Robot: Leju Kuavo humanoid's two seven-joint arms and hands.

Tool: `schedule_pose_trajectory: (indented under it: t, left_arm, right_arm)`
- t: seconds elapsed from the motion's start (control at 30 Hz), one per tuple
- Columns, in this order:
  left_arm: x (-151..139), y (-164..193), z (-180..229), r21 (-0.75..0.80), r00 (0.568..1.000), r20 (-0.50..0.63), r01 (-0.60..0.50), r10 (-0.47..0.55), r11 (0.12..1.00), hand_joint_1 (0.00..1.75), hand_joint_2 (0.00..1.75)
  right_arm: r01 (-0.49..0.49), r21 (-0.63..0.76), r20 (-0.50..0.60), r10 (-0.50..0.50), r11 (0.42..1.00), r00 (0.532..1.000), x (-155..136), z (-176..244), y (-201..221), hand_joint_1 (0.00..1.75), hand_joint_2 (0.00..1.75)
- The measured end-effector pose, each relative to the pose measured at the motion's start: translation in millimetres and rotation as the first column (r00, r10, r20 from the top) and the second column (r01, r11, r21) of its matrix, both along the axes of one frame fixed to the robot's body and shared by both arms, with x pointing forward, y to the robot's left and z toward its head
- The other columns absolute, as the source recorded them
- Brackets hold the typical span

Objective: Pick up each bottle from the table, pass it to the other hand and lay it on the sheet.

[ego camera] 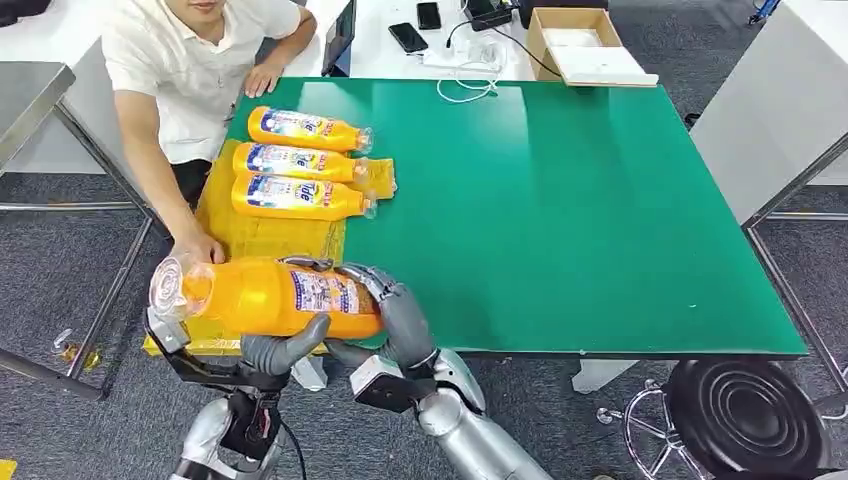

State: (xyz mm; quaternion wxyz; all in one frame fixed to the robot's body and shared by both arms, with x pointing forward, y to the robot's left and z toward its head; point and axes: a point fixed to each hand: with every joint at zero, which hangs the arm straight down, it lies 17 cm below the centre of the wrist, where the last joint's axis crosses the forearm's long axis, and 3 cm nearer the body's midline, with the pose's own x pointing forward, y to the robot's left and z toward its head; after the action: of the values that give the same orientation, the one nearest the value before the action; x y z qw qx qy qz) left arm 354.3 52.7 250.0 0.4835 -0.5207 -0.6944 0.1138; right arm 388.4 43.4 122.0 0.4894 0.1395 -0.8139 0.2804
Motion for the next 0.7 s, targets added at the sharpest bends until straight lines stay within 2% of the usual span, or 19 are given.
schedule_pose_trajectory:
  t: [0.03,0.07,0.17,0.37,0.53,0.57,0.7]
  left_arm:
    - [-1,1,-1,-0.002,1.0,-0.001,-0.002,0.002,1.0,1.75,1.75]
    - [-2,2,-3,-0.003,1.0,-0.004,-0.007,0.007,1.0,1.75,1.75]
    - [-3,4,-6,0.015,1.0,0.003,-0.029,0.028,0.999,1.75,1.75]
    - [5,5,-24,0.202,0.983,0.02,-0.183,0.183,0.962,1.75,1.75]
    - [5,5,-27,0.221,0.98,0.02,-0.196,0.197,0.955,1.75,1.75]
    - [6,5,-29,0.239,0.978,0.021,-0.206,0.207,0.949,1.75,1.75]
    - [13,7,-38,0.339,0.958,0.042,-0.281,0.284,0.898,1.75,1.75]
  right_arm:
    - [-0.008,-0.001,-0.005,0.008,1.0,1.0,-1,-1,1,1.2,1.75]
    - [-0.015,-0.004,-0.008,0.015,1.0,1.0,-2,-2,2,0.03,1.75]
    - [-0.053,-0.017,-0.028,0.052,0.998,0.998,-11,-11,7,0.0,1.75]
    - [-0.057,-0.029,-0.12,0.053,0.998,0.991,-28,-39,9,0.0,1.75]
    - [-0.055,-0.031,-0.133,0.05,0.998,0.99,-32,-44,8,0.0,1.75]
    - [-0.049,-0.034,-0.139,0.044,0.998,0.989,-33,-46,7,0.0,0.0]
    - [-0.007,-0.017,-0.177,0.004,1.0,0.984,-40,-59,-2,0.0,0.0]
